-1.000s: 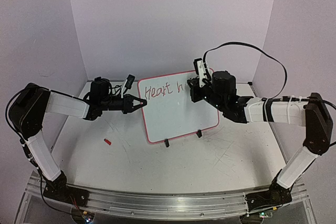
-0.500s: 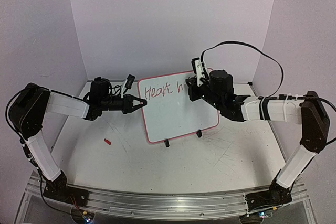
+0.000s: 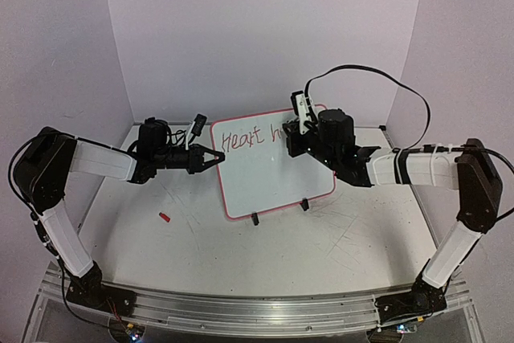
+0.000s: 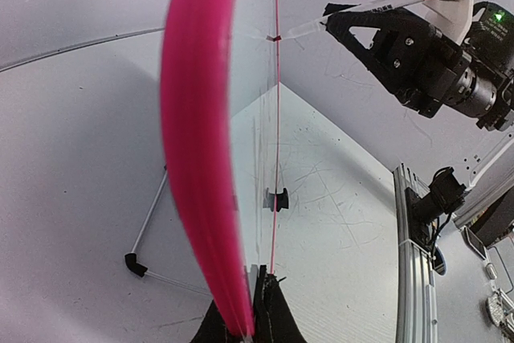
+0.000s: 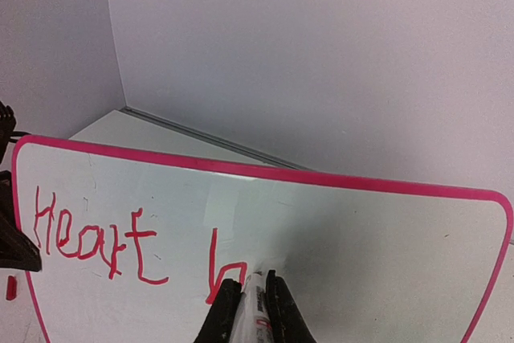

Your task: Write a sentence on the whiteboard

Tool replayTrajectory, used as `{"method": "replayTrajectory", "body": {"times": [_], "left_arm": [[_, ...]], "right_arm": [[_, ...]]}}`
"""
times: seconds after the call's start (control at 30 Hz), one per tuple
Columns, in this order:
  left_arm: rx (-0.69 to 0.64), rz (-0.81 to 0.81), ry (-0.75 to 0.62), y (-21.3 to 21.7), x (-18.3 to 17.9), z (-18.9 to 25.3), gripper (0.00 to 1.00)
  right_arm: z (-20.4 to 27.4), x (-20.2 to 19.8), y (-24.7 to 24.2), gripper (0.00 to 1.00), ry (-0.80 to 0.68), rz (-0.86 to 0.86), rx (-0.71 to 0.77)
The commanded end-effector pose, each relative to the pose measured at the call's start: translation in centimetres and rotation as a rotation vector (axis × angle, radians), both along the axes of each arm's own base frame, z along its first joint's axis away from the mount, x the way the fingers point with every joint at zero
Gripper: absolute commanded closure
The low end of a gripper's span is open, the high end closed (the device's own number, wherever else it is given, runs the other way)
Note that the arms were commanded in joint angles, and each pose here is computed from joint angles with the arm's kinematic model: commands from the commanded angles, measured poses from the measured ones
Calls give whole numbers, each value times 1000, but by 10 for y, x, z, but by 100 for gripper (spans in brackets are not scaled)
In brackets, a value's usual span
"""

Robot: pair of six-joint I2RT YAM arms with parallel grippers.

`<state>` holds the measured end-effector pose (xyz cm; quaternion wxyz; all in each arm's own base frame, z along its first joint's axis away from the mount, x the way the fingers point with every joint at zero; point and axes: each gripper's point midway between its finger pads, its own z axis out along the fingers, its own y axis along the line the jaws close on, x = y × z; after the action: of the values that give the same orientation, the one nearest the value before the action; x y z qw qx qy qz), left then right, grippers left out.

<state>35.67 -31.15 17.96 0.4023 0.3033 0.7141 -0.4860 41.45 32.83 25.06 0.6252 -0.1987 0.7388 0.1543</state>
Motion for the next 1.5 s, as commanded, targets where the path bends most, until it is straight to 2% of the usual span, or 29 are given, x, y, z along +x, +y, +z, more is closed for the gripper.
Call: {"method": "replayTrajectory", "body": {"times": [0.0, 0.33, 0.67, 1.07, 1.47], "left_arm": [[103, 129, -128, 14, 29, -6, 100], [101, 125, -126, 14, 28, -6, 100], [102, 126, -127, 14, 28, -5, 100], [106, 127, -129, 15, 28, -6, 100], [107, 124, -129, 15, 27, -6, 100]], "right_arm": [[3, -3, -5, 100, -4, -10, 23], [-8, -7, -19, 100, 27, -62, 26], [12, 4, -28, 100, -36, -144, 46], [21, 12, -8, 100, -61, -82, 43], [-3, 7, 3, 100, 20, -33, 60]]}}
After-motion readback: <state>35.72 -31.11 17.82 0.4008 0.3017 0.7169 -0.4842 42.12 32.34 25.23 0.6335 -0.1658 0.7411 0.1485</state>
